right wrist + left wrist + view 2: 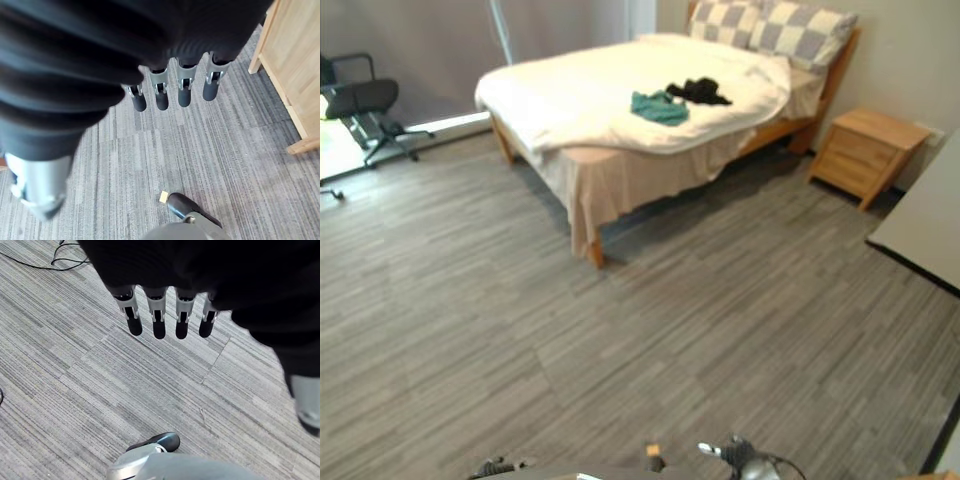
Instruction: Tidy up the quilt and then pick up the clothes from the bed and put them into the laundry hamper.
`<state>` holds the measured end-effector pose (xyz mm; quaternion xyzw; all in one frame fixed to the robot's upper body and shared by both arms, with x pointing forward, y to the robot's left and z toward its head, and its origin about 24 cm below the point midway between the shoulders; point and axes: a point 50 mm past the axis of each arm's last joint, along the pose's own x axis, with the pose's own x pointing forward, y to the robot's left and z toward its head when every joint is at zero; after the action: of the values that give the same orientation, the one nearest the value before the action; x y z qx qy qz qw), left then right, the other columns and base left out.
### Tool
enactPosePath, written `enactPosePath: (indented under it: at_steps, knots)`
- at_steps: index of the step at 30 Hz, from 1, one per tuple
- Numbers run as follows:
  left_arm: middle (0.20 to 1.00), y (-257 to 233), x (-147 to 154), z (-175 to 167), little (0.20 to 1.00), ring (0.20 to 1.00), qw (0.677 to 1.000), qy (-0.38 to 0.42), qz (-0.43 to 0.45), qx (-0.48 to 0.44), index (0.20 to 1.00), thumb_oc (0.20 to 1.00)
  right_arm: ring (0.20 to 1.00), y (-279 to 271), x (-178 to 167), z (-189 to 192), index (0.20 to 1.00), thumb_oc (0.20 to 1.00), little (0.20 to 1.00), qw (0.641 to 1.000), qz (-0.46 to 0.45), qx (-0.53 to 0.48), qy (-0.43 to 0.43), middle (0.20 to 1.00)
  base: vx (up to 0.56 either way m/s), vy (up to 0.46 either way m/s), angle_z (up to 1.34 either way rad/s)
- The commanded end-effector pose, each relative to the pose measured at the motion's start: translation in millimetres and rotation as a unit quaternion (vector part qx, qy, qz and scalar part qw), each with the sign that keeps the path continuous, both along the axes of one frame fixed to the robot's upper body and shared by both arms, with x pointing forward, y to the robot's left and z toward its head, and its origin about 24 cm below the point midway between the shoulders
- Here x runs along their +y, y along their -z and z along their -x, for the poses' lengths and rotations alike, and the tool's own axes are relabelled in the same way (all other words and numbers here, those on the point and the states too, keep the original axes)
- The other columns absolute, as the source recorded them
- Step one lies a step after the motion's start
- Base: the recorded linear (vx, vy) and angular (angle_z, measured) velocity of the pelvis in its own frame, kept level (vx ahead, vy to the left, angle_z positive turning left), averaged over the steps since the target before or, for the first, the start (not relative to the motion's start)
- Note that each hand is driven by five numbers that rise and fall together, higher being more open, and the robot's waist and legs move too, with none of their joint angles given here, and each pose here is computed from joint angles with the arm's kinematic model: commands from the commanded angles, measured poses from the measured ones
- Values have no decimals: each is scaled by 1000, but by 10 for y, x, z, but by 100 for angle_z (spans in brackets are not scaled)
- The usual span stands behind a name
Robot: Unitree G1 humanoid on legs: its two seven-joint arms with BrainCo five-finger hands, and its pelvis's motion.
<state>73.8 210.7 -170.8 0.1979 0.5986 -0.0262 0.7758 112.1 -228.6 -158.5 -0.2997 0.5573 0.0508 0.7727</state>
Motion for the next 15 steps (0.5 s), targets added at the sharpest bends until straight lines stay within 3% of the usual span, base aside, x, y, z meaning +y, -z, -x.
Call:
enactPosePath:
  at_steps: [1,8,11,15]
  knots:
    - [1000,-61,64,-258,1000,1000,999,-4,-19,-30,1000,1000,1000,-50,-15,-163,1000,1000,1000,999,17,-12,-37,1000,38,33,-10]
    - [1000,-98,151,-333,1000,1000,999,17,-34,-39,1000,1000,1000,-105,2,-324,1000,1000,1000,998,24,-36,-56,1000,3,72,-17]
    - [1000,-167,227,-513,1000,1000,997,6,-41,-66,1000,1000,1000,-184,21,-529,1000,1000,1000,996,23,-68,-54,1000,-36,166,-25]
    - [1000,-271,325,-742,1000,1000,993,7,-53,-101,1000,1000,1000,-200,8,-544,1000,1000,1000,995,18,-94,-7,1000,396,106,-4]
